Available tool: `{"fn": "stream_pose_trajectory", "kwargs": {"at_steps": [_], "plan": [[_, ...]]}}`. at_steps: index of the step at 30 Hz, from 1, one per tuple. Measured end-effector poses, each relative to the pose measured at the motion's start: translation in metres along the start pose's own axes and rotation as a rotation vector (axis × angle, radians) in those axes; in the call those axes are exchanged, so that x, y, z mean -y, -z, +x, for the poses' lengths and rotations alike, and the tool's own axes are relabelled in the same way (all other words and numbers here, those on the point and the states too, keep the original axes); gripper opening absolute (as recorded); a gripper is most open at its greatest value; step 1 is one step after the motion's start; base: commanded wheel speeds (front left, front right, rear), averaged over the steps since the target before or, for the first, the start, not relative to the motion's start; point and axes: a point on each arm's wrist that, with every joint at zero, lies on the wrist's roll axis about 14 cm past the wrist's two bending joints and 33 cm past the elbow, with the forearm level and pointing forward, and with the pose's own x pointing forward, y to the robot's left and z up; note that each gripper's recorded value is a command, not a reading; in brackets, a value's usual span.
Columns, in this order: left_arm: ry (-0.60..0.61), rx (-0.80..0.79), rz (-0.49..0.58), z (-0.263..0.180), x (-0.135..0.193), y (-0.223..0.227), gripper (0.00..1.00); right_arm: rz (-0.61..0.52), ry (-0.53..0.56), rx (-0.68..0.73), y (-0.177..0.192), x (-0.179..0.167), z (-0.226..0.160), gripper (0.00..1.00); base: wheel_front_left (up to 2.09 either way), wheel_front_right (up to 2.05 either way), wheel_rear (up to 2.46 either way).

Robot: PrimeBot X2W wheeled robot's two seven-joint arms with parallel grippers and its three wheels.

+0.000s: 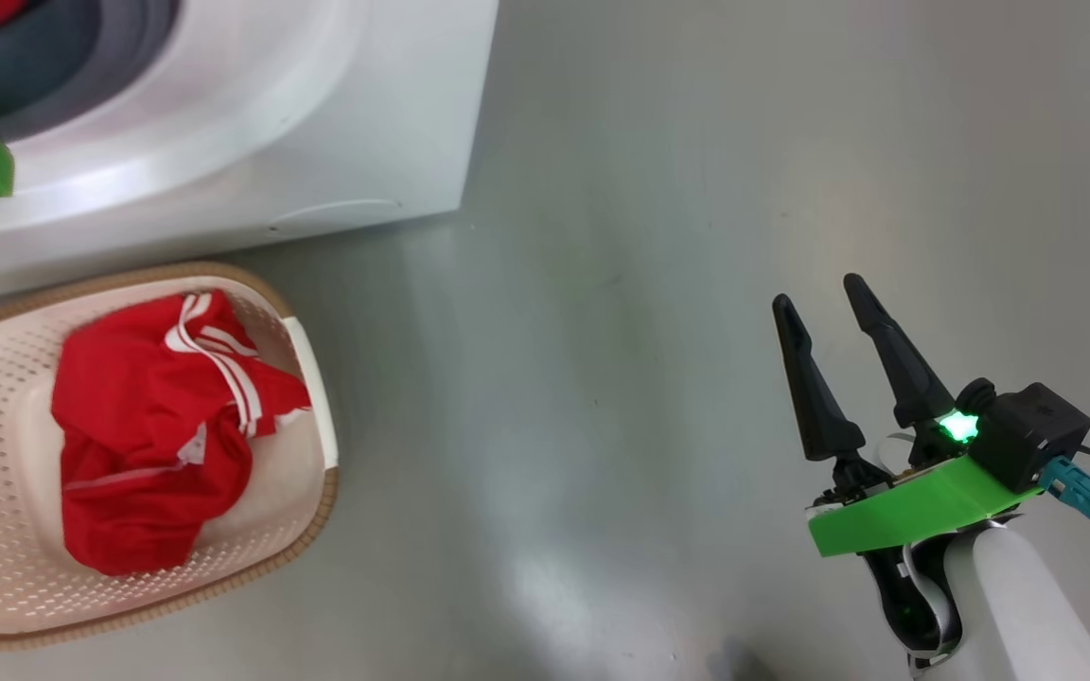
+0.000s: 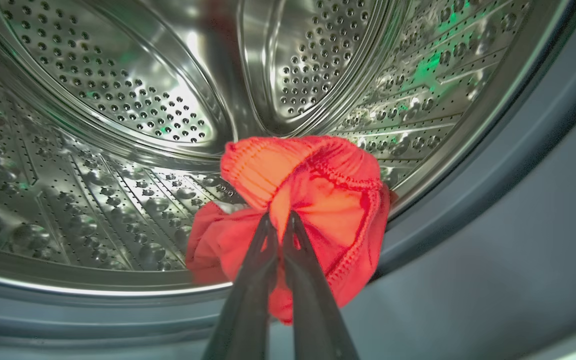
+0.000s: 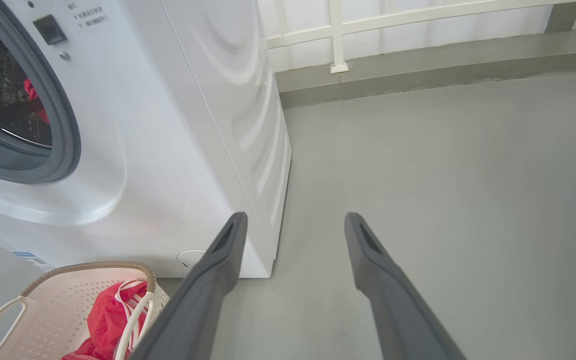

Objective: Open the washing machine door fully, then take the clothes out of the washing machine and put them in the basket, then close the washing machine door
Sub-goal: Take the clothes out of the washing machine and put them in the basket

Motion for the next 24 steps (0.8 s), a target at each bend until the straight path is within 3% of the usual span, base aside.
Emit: {"fn": "stream_pose_trajectory", "kwargs": {"at_steps": [12,24], "plan": [[-0.081,0.181,-0.115,-0.062,-0.002,-0.046,0.00,-0.033,-0.051,0.052,-0.026,-0.007,-0.009,1.00,0.00,0.00,0.00],[-0.208,0.370,-0.121,-0.168,-0.021,-0.084,0.00,-0.031,-0.111,0.088,-0.042,-0.025,-0.023,1.00,0.00,0.00,0.00]]}}
